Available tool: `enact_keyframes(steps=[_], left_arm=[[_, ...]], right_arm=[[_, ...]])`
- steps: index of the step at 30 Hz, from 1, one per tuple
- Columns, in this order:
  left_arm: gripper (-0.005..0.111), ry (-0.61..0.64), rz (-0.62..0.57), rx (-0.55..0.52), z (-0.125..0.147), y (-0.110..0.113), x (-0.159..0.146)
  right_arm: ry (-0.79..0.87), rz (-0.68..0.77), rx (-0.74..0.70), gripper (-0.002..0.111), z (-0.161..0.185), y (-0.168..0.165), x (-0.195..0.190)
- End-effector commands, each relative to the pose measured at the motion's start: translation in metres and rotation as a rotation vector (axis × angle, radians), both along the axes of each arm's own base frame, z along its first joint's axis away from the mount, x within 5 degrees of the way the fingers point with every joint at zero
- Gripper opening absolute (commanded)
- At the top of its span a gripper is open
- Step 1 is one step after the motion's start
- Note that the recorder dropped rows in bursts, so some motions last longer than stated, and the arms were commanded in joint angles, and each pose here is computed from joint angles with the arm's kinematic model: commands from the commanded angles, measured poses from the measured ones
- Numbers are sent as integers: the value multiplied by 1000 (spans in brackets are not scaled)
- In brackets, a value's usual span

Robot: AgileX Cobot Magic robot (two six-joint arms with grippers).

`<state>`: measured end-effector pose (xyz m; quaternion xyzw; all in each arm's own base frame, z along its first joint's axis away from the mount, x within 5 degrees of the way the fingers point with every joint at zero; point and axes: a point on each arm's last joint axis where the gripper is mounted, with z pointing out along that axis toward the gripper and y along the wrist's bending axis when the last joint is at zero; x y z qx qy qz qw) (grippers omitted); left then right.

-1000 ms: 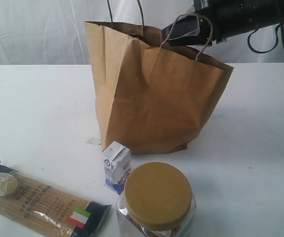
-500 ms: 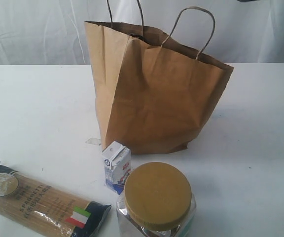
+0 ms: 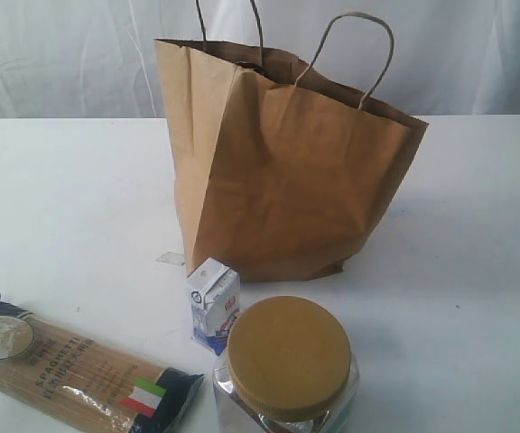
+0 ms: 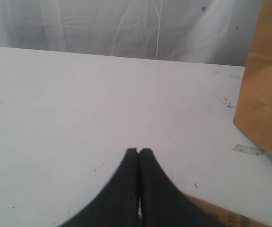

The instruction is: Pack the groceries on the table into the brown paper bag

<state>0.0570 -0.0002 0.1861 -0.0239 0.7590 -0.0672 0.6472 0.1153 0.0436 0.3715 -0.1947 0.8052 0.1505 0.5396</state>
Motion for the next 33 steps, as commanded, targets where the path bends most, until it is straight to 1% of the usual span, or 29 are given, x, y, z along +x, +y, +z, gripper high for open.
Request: enact_keyframes(steps=[1, 3, 7, 10, 12, 16, 19, 21, 22, 25, 26, 29, 33], left_arm=[[0, -7, -4, -7, -1, 0, 0], [0, -7, -4, -7, -1, 0, 0], [0, -7, -4, -7, -1, 0, 0], [0, -7, -4, -7, -1, 0, 0], [0, -7, -4, -7, -1, 0, 0], [0, -7, -4, -7, -1, 0, 0], [0, -7, -4, -7, -1, 0, 0], [0, -7, -4, -7, -1, 0, 0], [0, -7, -4, -7, -1, 0, 0], [0, -7, -4, -7, -1, 0, 0], [0, -7, -4, -7, -1, 0, 0], [0, -7, -4, -7, -1, 0, 0], [0, -7, -4, -7, -1, 0, 0]], right_arm=[[45, 210, -79, 0, -40, 18, -5], [107, 315, -125, 0, -61, 28, -3], [283, 408, -177, 0, -99, 47, 14], [386, 477, -210, 0, -116, 64, 26], [426, 511, -227, 0, -122, 73, 31], [532, 558, -357, 1, -147, 80, 39], [631, 495, -433, 9, -160, 74, 43], [663, 464, -461, 17, -164, 71, 44], [680, 455, -472, 22, -166, 70, 43], [732, 457, -457, 33, -175, 70, 39], [754, 459, -440, 35, -179, 70, 37], [780, 486, -474, 36, -197, 72, 31], [723, 528, -507, 36, -201, 81, 31]])
